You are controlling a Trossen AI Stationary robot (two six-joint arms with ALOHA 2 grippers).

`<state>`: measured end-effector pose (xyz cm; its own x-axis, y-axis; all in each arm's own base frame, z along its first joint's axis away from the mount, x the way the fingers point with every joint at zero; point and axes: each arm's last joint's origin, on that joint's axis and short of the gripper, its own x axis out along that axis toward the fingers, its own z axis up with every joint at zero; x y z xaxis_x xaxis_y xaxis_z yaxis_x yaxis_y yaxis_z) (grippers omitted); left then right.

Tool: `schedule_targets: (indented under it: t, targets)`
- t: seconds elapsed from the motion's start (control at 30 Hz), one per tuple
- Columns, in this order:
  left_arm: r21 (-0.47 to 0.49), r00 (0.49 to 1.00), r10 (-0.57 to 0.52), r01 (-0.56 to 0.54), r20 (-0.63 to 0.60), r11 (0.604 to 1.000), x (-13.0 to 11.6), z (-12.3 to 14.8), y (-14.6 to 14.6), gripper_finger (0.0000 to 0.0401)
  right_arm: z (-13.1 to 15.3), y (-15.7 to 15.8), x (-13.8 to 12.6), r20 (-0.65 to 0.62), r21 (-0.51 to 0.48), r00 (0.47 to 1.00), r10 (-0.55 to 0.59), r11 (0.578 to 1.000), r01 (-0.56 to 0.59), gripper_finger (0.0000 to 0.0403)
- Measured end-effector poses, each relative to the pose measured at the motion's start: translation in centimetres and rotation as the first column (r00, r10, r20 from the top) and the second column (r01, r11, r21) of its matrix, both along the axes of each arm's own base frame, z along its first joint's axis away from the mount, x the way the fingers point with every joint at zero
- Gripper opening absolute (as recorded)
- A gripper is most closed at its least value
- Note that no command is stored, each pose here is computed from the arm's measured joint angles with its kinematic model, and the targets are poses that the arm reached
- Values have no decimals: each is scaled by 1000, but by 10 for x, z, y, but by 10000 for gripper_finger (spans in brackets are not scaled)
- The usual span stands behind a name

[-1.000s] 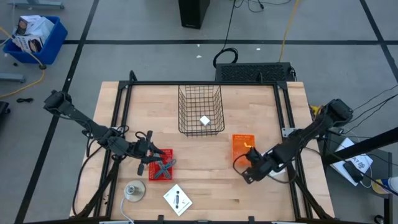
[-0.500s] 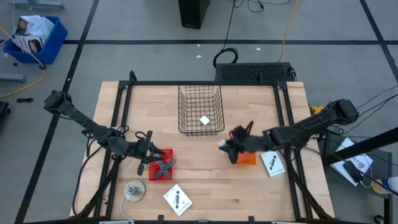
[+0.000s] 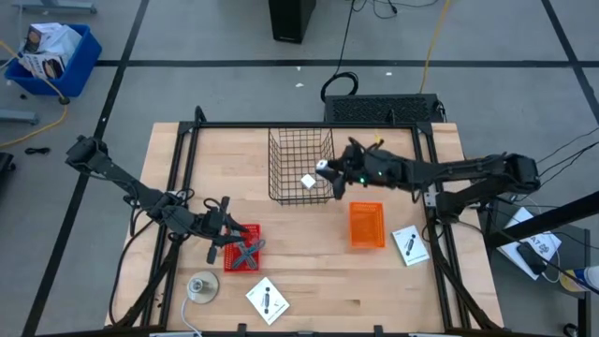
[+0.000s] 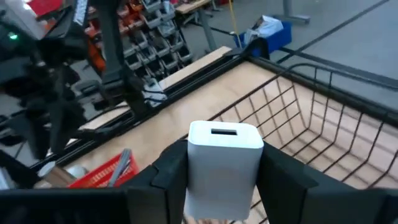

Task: Pick and place items into bin
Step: Put the white charger adapter into the black wire basket

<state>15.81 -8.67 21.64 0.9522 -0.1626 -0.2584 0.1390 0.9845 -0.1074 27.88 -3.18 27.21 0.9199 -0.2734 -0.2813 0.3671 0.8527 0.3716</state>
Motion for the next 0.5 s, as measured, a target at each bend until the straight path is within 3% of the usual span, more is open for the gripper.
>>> schedule_targets:
  t: [0.2,0.37,0.5]
  targets:
    - [22,1000,-5,5,7,1000,0,0,0,102,23,-16,26,-193,-25,981,-19,1000,15,147]
    - [23,1000,-2,1,10,1000,1,1,1,102,24,-33,56,-445,-4,895,-32,999,34,149]
    - [26,1000,-3,2,10,1000,1,0,1,102,17,-47,86,-537,34,843,30,999,-14,147]
